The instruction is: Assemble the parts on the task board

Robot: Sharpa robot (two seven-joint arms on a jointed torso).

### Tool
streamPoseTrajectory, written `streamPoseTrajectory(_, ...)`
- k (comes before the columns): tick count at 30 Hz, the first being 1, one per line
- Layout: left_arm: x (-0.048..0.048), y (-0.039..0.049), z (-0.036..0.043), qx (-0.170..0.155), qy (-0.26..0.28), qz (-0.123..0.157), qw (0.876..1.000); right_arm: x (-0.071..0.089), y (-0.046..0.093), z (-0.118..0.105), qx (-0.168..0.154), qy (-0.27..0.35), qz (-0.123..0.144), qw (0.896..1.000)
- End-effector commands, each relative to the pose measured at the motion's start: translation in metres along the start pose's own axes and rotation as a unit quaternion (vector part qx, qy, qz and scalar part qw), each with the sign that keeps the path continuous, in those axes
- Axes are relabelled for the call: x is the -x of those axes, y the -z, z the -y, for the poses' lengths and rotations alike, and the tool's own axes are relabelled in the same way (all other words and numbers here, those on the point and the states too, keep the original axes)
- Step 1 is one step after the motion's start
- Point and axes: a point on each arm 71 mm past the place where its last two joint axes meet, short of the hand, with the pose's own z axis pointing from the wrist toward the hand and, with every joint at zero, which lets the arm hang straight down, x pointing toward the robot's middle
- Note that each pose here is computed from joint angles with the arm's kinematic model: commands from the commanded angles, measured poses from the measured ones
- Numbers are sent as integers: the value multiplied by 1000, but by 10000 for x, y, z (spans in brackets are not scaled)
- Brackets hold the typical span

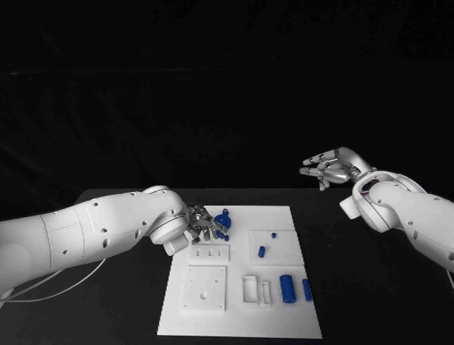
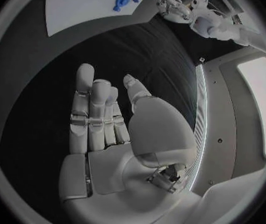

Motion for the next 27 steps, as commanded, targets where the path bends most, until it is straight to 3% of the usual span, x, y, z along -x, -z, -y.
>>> streamPoseTrajectory(1, 51, 0, -16, -3, -36, 57, 998, 76, -4, -8, 15, -60, 32, 998)
streamPoseTrajectory(5, 3, -21, -73, 0, -48, 62, 997, 87, -5, -6, 16, -70, 22, 997)
streamPoseTrajectory(13, -102, -56, -195, 12, -68, 58, 996, -21, -5, -114, 43, -144, -36, 988)
streamPoseTrajectory(22, -192, -125, -321, 23, -79, 55, 995, -75, -15, -187, 56, -175, -42, 982)
streamPoseTrajectory(27, -266, -169, -353, 18, -104, 61, 993, -130, -16, -251, 76, -156, -56, 983)
